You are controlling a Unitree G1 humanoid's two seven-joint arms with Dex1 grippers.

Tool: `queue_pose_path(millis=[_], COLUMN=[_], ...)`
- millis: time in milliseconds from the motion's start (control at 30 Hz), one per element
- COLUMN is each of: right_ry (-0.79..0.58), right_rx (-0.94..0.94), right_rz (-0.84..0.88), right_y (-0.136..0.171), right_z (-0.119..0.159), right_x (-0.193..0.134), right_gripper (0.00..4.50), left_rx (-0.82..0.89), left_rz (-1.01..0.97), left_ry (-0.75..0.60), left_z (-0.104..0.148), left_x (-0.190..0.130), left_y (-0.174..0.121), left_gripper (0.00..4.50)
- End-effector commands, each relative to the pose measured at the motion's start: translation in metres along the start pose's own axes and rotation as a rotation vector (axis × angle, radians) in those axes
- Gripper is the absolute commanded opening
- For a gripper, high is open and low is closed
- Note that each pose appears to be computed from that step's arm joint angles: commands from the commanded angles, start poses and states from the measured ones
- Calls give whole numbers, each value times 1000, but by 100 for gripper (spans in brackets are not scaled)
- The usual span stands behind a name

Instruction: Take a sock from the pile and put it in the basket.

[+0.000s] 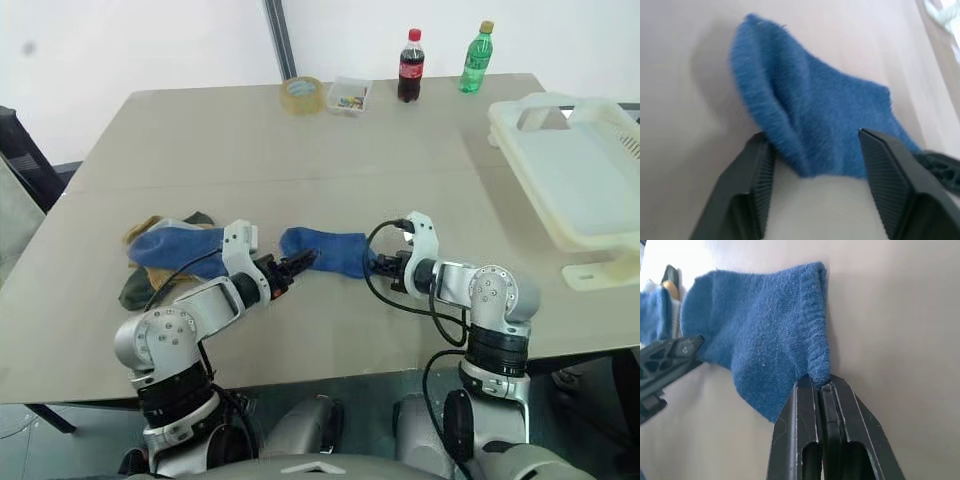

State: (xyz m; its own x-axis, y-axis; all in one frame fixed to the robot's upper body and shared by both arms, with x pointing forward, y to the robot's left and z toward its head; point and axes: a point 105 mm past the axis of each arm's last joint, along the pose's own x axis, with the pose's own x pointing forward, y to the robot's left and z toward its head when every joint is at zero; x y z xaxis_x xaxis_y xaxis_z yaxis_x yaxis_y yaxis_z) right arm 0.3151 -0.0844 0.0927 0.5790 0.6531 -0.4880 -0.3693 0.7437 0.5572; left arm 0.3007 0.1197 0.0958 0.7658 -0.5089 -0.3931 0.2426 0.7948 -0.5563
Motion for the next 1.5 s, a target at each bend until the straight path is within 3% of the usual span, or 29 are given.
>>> queue_pose_path(millis=[33, 367, 533, 833, 900, 933, 967, 1067, 1233, 1367, 1500], right_ry=[-17, 112, 109, 131, 125, 127, 130, 124, 17, -138, -220], right_rx=[-51, -214, -292, -428, -432, -437, -445, -498, -585, -756, -880], right_rz=[-4, -5, -75, 7, 18, 30, 38, 16, -11, -24, 17], right_y=[-4, -30, -51, -38, -38, -36, -35, -39, -40, -40, -33], right_z=[4, -12, 1, 3, 3, 3, 1, 3, 24, 40, 43], right_x=[-14, -63, -66, -50, -50, -51, -54, -63, -82, -107, -129], right_gripper=[0, 0, 0, 0, 63, 73, 132, 233, 233, 233, 233], left_rx=[11, 19, 9, 80, 92, 95, 109, 199, 345, 627, 779], left_rz=[-88, -330, -318, -403, -395, -389, -374, -313, -300, -129, -42], left_ry=[129, 246, 241, 282, 281, 277, 276, 253, 164, -21, -74], left_z=[-24, -51, -45, -41, -38, -37, -36, -32, -19, 15, 26], left_x=[-11, -48, -44, -49, -50, -50, -51, -54, -65, -59, -56], left_y=[-7, -23, -20, -25, -20, -18, -14, -3, 5, 28, 42], left_gripper=[257, 257, 257, 257, 260, 260, 260, 260, 260, 260, 260])
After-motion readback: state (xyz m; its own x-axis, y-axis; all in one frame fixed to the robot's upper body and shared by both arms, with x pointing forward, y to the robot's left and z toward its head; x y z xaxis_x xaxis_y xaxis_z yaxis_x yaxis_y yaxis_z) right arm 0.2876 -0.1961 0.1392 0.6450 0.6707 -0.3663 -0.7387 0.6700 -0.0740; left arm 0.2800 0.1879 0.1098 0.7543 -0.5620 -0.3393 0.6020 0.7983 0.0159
